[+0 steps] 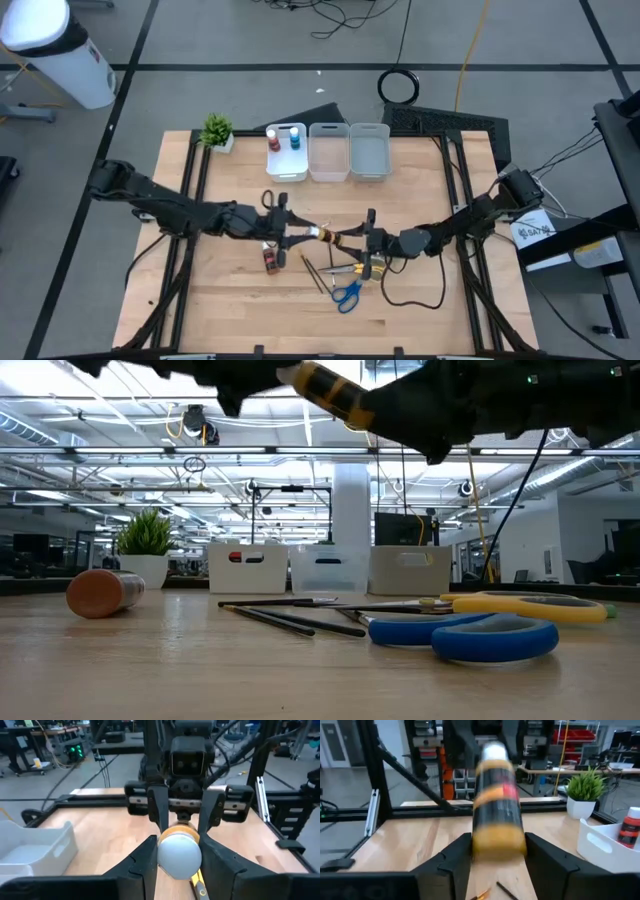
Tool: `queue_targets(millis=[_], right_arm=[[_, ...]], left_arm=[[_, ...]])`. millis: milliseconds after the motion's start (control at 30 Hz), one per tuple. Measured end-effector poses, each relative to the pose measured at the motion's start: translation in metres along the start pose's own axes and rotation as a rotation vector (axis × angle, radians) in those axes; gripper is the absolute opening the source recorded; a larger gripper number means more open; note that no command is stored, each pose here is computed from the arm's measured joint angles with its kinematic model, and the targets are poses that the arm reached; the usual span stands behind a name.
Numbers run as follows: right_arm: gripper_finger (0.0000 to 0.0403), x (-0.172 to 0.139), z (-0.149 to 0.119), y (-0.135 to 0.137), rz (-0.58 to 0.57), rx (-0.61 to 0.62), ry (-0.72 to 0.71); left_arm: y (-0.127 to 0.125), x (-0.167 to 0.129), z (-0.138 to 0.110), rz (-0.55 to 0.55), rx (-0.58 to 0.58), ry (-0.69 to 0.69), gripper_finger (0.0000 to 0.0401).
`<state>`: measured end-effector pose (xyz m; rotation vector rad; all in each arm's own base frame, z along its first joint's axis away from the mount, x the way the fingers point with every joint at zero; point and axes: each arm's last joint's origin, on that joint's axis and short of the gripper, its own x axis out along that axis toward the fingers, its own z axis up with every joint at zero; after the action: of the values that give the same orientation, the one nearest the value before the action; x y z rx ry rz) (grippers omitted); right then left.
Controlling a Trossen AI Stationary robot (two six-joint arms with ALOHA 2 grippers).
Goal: Pick & Place Paint Supplies
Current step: Put the yellow paint bottle into the white bin
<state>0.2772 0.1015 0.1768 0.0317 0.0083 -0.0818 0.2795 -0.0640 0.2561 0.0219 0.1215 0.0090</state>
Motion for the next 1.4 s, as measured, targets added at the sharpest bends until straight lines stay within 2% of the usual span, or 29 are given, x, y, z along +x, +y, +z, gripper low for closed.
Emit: queue_targets(millis=[300,400,500,700,800,867,1167,1400], right_arm=[[0.0182,-0.001,-0.004,0.001,0.011,-0.006,0.024],[0.0179,0.0,-0.003,-0.001,0.008,-0.001,0.02],[0.0175,0.001,-0.003,-0.003,-0.004,0.024,0.021],[0.0176,0.004,-0.005,-0.011,-0.035,0.068,0.035],[0.0177,0.005,-0.005,-0.014,-0.042,0.095,0.04],[0.0177,0.005,-0.006,-0.014,-0.043,0.104,0.051],[0.0169,0.005,-0.007,-0.012,-0.015,0.1,0.062],[0.0167,0.005,-0.009,-0.013,-0.017,0.092,0.077]], left_arm=[[0.011,-0.046,0.035,0.153,0.036,-0.05,0.0124],[0.025,-0.062,0.045,0.301,0.048,-0.026,0.0124],[0.042,-0.072,0.054,0.42,0.034,0.071,0.0124],[0.076,-0.073,0.076,0.579,-0.02,0.224,0.0124],[0.094,-0.066,0.075,0.597,-0.025,0.308,0.0124],[0.108,-0.058,0.078,0.606,-0.052,0.298,0.0124],[0.172,-0.027,0.036,0.673,-0.152,0.494,0.0124],[0.201,-0.008,0.001,0.682,-0.226,0.613,0.0124]])
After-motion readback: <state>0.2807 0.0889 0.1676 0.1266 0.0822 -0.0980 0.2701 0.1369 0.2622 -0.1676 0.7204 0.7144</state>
